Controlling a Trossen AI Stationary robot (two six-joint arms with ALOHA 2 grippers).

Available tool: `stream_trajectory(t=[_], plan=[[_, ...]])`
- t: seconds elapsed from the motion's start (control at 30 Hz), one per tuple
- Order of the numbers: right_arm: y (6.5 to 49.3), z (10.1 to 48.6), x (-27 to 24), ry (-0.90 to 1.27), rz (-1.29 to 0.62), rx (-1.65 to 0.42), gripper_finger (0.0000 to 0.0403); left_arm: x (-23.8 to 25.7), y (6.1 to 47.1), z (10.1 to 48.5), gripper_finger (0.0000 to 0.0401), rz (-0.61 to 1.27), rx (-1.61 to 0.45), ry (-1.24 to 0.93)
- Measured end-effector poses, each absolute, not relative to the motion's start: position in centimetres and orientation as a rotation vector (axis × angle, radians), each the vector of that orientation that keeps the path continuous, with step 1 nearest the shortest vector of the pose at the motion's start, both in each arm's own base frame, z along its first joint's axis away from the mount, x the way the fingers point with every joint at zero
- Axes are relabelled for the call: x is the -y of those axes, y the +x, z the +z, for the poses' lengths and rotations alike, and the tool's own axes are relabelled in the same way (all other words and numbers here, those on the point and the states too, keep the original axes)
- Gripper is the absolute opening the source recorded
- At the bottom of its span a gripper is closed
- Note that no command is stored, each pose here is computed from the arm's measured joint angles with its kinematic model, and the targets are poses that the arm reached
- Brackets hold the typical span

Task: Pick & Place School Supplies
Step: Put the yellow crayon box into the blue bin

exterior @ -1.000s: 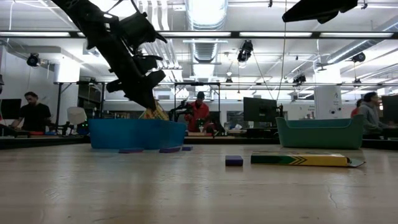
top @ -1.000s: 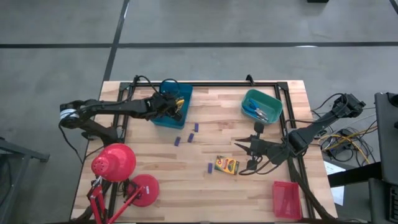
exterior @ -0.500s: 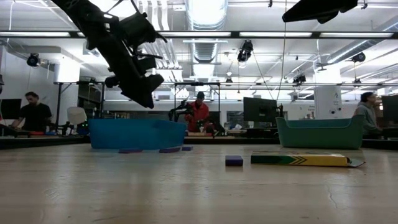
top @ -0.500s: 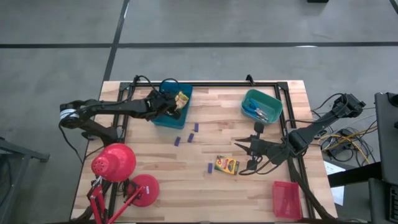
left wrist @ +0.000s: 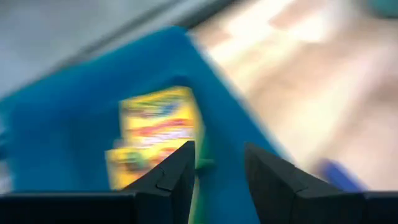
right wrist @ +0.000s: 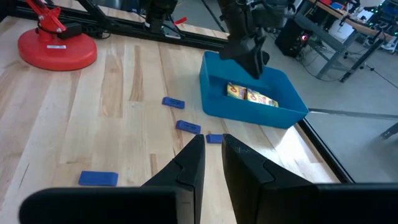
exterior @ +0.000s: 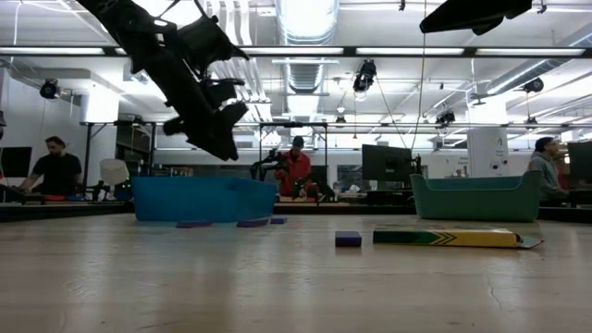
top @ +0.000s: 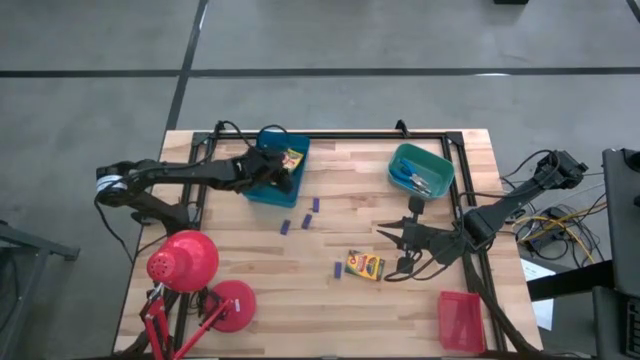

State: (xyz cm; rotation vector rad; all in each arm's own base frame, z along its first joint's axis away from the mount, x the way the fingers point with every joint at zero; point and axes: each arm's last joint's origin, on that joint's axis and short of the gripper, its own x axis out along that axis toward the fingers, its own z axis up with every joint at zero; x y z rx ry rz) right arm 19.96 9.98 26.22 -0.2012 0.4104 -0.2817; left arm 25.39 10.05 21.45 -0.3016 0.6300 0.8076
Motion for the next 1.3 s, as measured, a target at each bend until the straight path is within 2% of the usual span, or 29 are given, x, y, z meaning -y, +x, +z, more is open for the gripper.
stream_trajectory(t=[0.13, 0.23, 0.47, 0.73, 0.9, 1.1, 1.3], plan=[[20.0, 26.2, -10.0, -0.18, -0.286, -0.408, 0.0052, -9.3, 26.3, 21.9, 0.014, 0.581, -0.583, -0.383], [19.9, 26.0, -10.0, -0.173, -0.288, -0.411, 0.0052, -8.1, 27.1, 22.3, 0.014, 0.467, -0.531, -0.36], [19.7, 25.0, -9.8, -0.124, -0.304, -0.424, 0.0052, -3.1, 28.7, 23.4, 0.0139, 0.347, -0.424, -0.251], [19.1, 22.6, -9.5, 0.027, -0.352, -0.447, 0.0052, 2.3, 29.6, 24.1, 0.014, 0.183, -0.298, -0.419], [18.8, 19.9, -9.4, 0.148, -0.373, -0.491, 0.0052, 3.7, 30.3, 22.8, 0.014, 0.16, -0.332, -0.477], [19.1, 16.9, -9.8, 0.17, -0.342, -0.488, 0.0052, 4.2, 32.3, 19.5, 0.014, 0.167, -0.348, -0.612], [19.4, 14.9, -10.2, 0.223, -0.324, -0.563, 0.0052, 4.2, 34.6, 16.9, 0.014, 0.089, -0.403, -0.707]])
